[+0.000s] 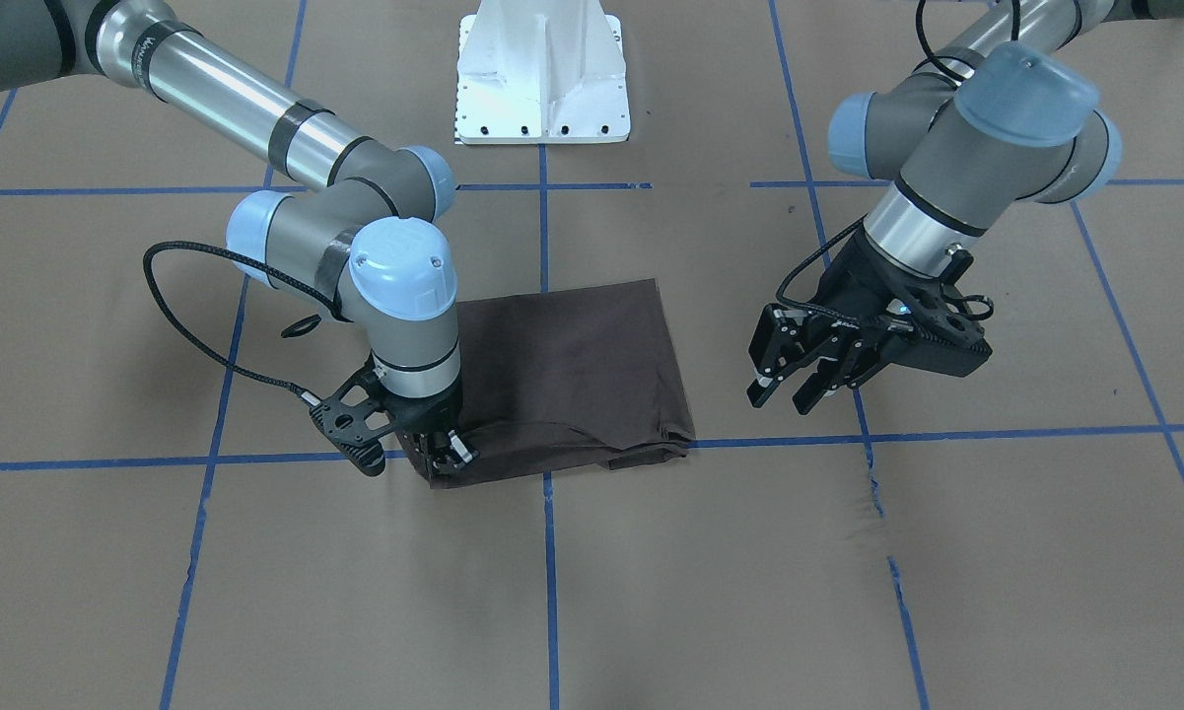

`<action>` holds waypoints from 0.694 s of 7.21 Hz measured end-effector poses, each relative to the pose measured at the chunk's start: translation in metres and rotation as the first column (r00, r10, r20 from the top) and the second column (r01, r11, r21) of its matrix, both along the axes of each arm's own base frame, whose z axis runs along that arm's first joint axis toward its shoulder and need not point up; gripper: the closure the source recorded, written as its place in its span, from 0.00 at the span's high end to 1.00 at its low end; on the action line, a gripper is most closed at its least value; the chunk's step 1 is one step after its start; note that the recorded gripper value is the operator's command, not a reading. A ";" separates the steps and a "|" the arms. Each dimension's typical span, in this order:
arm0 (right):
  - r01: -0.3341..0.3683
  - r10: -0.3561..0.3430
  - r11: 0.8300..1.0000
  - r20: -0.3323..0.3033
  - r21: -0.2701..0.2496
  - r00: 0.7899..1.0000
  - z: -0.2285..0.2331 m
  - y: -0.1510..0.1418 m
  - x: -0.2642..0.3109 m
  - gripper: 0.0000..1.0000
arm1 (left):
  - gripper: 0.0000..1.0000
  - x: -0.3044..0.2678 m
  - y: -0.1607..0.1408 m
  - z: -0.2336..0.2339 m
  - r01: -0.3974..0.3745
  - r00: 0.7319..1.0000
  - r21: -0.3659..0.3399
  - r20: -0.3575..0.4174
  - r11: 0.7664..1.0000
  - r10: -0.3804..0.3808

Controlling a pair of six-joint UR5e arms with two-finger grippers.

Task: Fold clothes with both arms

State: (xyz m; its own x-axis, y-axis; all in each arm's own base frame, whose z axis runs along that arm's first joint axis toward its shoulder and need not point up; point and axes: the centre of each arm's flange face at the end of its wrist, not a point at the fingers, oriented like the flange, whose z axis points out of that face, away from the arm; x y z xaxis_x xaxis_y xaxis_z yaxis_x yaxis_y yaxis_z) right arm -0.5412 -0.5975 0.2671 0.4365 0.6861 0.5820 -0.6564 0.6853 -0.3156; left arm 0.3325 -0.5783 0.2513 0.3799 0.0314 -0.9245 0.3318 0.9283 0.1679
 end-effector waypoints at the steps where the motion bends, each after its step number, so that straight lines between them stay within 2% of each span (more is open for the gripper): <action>1: 0.014 -0.014 1.000 -0.012 0.013 1.000 0.004 -0.004 0.004 1.00 | 0.59 0.000 0.000 0.001 0.000 1.000 0.000 0.001 1.000 0.000; 2: 0.036 -0.035 0.999 -0.033 0.034 0.999 0.015 -0.012 0.017 1.00 | 0.62 0.000 0.000 0.005 -0.002 1.000 -0.001 0.005 1.000 0.002; 3: 0.070 -0.066 0.996 -0.064 0.054 0.996 0.036 -0.024 0.039 1.00 | 0.71 -0.001 0.002 0.014 -0.005 1.000 -0.005 0.017 1.000 0.005; 4: 0.126 -0.119 0.989 -0.092 0.074 0.989 0.061 -0.040 0.072 1.00 | 0.71 -0.004 0.003 0.030 -0.018 0.999 0.009 0.046 1.000 0.017; 5: 0.206 -0.191 0.973 -0.131 0.107 0.973 0.091 -0.053 0.113 1.00 | 0.73 -0.012 0.003 0.050 -0.038 0.995 0.046 0.092 0.998 0.034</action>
State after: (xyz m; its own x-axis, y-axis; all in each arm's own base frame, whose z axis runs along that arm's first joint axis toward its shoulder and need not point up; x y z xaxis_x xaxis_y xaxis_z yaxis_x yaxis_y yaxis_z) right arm -0.4286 -0.6500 0.3579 0.6278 0.5077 0.5900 -0.5314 0.8334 -0.1518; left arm 0.3203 -0.5754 0.3013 0.4604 0.0900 -0.8831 0.2797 0.9295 0.2406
